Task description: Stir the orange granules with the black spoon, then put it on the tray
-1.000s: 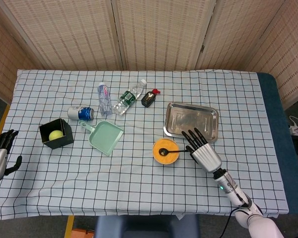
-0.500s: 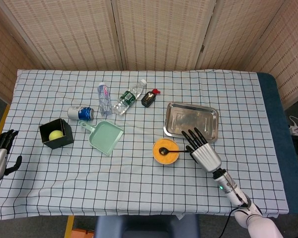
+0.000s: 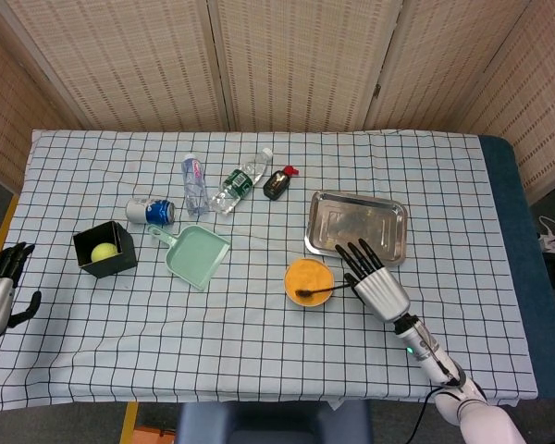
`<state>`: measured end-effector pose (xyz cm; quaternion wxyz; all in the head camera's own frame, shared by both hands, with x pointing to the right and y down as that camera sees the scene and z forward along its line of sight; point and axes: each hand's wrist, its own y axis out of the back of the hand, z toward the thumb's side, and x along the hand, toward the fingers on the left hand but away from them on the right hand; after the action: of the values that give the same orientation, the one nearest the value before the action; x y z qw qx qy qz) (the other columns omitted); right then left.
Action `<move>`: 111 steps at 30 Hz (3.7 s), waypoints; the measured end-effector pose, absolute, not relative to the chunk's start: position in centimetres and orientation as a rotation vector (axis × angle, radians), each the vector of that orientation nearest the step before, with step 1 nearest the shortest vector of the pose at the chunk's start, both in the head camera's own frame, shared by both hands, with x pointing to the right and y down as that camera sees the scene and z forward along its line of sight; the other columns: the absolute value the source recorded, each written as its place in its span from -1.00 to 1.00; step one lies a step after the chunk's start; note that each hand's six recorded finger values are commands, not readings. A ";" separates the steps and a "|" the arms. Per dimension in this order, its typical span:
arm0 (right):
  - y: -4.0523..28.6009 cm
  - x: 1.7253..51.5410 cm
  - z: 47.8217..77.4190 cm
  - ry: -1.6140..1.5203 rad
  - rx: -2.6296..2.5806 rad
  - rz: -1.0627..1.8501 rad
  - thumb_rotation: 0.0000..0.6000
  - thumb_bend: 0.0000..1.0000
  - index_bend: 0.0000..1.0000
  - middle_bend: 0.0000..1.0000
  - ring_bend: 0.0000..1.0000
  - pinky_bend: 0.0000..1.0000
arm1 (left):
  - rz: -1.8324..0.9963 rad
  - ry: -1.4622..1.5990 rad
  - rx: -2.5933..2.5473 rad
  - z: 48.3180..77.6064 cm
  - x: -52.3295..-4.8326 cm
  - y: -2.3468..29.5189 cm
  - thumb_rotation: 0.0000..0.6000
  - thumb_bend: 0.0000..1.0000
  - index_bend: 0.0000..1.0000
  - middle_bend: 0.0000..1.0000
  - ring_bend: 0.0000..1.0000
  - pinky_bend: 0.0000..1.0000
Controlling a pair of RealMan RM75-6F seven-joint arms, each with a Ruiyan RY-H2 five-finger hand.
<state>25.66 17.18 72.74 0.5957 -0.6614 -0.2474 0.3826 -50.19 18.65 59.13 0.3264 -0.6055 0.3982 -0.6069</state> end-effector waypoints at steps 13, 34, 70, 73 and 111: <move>17.0 25.3 72.4 -0.589 -1.546 0.867 1.00 -0.34 0.39 -0.91 -1.00 -1.00 | -1.583 1.050 -1.587 59.0 -50.2 18.7 1.00 -0.09 -1.00 -1.00 -0.99 -0.63; 14.8 25.9 70.7 -0.801 -1.764 0.831 1.00 -0.22 0.72 -0.81 -1.00 -1.00 | -1.582 1.040 -1.582 59.2 -49.9 18.7 1.00 -0.08 -1.00 -1.00 -0.99 -0.62; 9.0 23.6 67.3 -0.380 -1.518 1.036 1.00 -0.02 0.98 -0.69 -1.00 -1.00 | -1.571 1.038 -1.606 59.3 -49.8 18.5 1.00 -0.09 -1.00 -1.00 -0.99 -0.62; 9.0 23.3 67.5 -0.364 -1.532 1.040 1.00 -0.01 0.99 -0.69 -1.00 -1.00 | -1.573 1.039 -1.606 59.4 -49.8 18.5 1.00 -0.09 -1.00 -1.00 -0.99 -0.62; 9.2 18.8 69.8 -0.375 -1.308 1.021 1.00 0.01 1.00 -0.62 -1.00 -1.00 | -1.555 1.067 -1.611 58.6 -50.3 18.5 1.00 -0.08 -1.00 -1.00 -0.99 -0.62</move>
<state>18.80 9.16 69.79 0.6596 -0.5778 -0.1656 0.4513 -50.26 18.53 58.61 0.3245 -0.6144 0.4069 -0.5930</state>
